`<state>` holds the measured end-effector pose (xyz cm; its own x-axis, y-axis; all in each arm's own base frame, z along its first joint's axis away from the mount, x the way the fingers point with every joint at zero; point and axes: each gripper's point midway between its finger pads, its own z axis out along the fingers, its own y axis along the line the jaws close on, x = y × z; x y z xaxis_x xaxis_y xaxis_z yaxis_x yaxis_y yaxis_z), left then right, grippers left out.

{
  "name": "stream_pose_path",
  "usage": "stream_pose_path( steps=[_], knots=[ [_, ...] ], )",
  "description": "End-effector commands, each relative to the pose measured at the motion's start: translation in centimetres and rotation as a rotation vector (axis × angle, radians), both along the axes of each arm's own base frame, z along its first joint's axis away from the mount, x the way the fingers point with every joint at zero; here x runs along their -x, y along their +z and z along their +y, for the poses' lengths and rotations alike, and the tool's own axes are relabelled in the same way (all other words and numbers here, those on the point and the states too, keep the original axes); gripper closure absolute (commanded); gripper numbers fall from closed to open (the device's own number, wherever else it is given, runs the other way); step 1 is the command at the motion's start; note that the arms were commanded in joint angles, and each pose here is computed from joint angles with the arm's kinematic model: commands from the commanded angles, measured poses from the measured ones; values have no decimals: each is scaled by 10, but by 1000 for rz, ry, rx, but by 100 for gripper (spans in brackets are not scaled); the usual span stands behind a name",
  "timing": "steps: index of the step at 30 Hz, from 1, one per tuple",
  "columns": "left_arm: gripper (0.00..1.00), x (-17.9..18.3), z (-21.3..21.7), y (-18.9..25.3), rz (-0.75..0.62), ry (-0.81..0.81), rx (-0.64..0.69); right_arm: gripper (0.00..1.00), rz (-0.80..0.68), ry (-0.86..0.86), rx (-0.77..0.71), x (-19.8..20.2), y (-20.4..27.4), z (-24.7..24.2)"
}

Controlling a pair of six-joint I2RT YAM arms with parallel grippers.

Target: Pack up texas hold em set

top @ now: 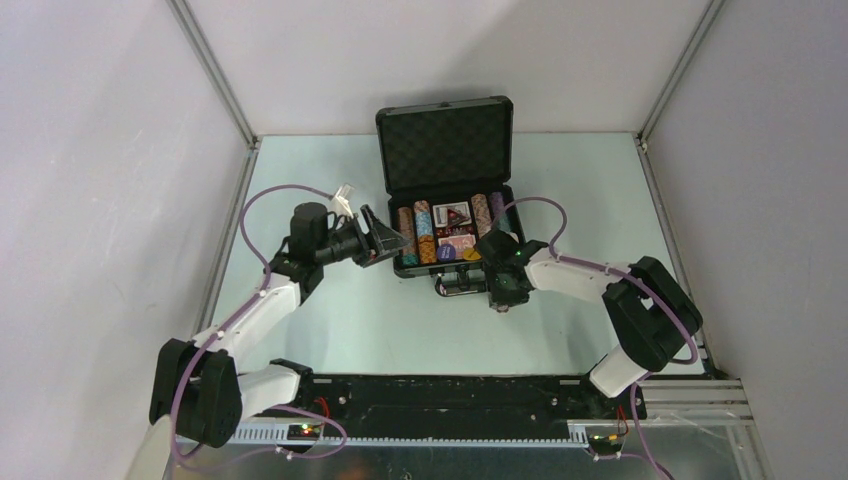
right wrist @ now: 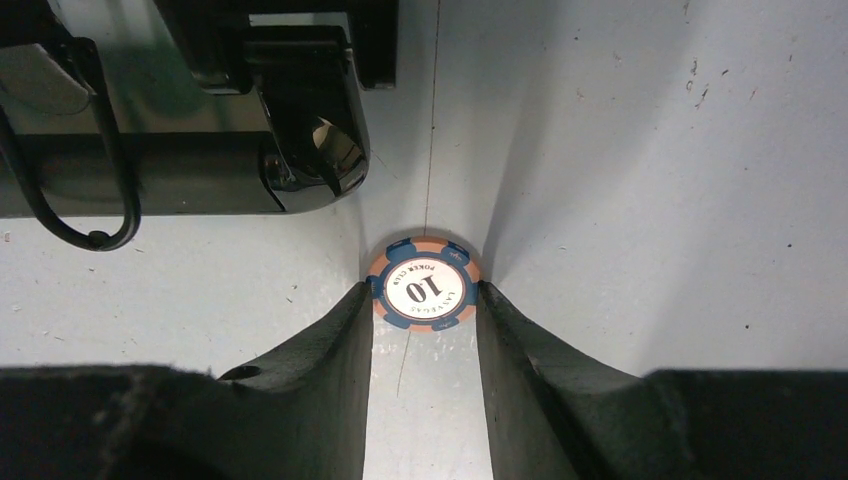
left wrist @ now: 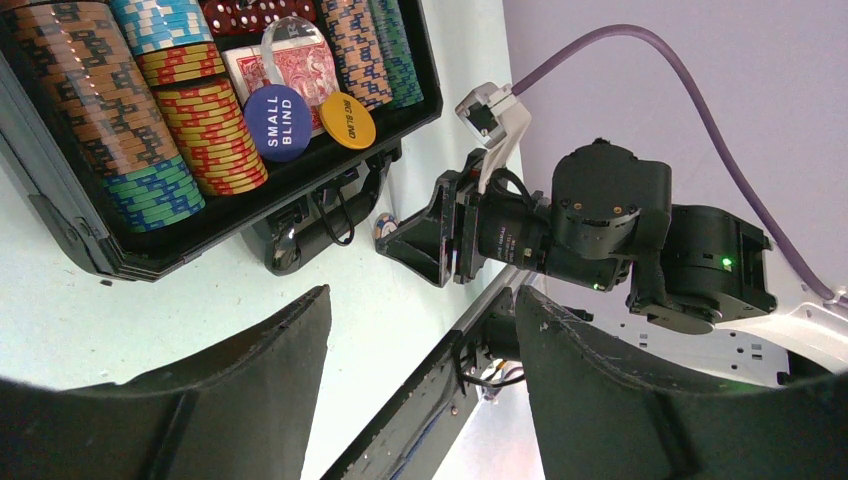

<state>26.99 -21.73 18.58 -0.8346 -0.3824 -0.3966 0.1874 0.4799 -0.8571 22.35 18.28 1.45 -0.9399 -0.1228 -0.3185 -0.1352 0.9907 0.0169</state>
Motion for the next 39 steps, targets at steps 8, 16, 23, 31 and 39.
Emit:
stream_pose_path(
  steps=[8,16,23,31,39],
  knots=[
    [28,0,-3,9,-34,-3,15,56,-76,22,-25,-12,28,1],
    [28,0,-4,10,-35,-8,16,50,-78,27,-38,-14,32,5],
    [28,1,-4,9,-34,-10,16,32,-22,30,-47,-10,16,11],
    [28,1,-4,9,-34,-10,15,31,15,6,-19,-5,3,10],
    [28,2,-4,7,-33,-7,13,44,44,11,11,0,-7,9]
  ],
)
